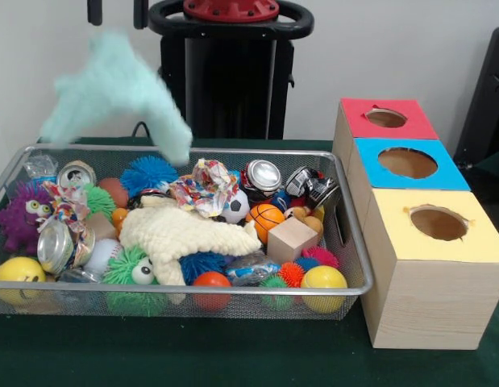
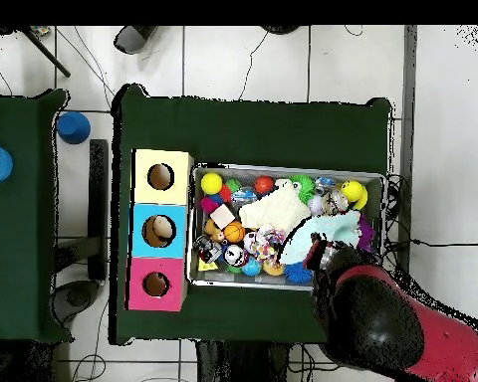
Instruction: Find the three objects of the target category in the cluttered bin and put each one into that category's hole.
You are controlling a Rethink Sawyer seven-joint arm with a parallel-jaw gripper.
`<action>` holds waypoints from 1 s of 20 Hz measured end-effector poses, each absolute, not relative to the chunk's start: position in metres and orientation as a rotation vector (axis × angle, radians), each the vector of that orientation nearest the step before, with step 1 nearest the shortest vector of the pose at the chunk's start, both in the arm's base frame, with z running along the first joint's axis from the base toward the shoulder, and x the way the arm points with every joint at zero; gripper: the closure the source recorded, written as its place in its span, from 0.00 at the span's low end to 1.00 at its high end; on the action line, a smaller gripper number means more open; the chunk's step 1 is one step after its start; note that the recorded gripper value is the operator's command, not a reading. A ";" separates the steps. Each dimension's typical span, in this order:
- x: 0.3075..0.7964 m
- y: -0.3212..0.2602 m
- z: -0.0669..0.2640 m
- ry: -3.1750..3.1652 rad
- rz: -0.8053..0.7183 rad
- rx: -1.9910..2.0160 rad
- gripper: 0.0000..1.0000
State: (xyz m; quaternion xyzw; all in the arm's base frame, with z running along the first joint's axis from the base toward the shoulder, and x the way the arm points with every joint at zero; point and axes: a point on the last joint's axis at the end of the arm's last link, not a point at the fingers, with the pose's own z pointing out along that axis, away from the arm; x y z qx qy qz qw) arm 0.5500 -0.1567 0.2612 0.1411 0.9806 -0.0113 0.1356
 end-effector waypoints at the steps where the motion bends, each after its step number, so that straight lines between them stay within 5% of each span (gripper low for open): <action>1: 0.551 -0.155 0.261 2.840 -0.031 0.399 0.00; 20: 0.563 -0.097 0.258 2.862 -0.011 0.204 0.00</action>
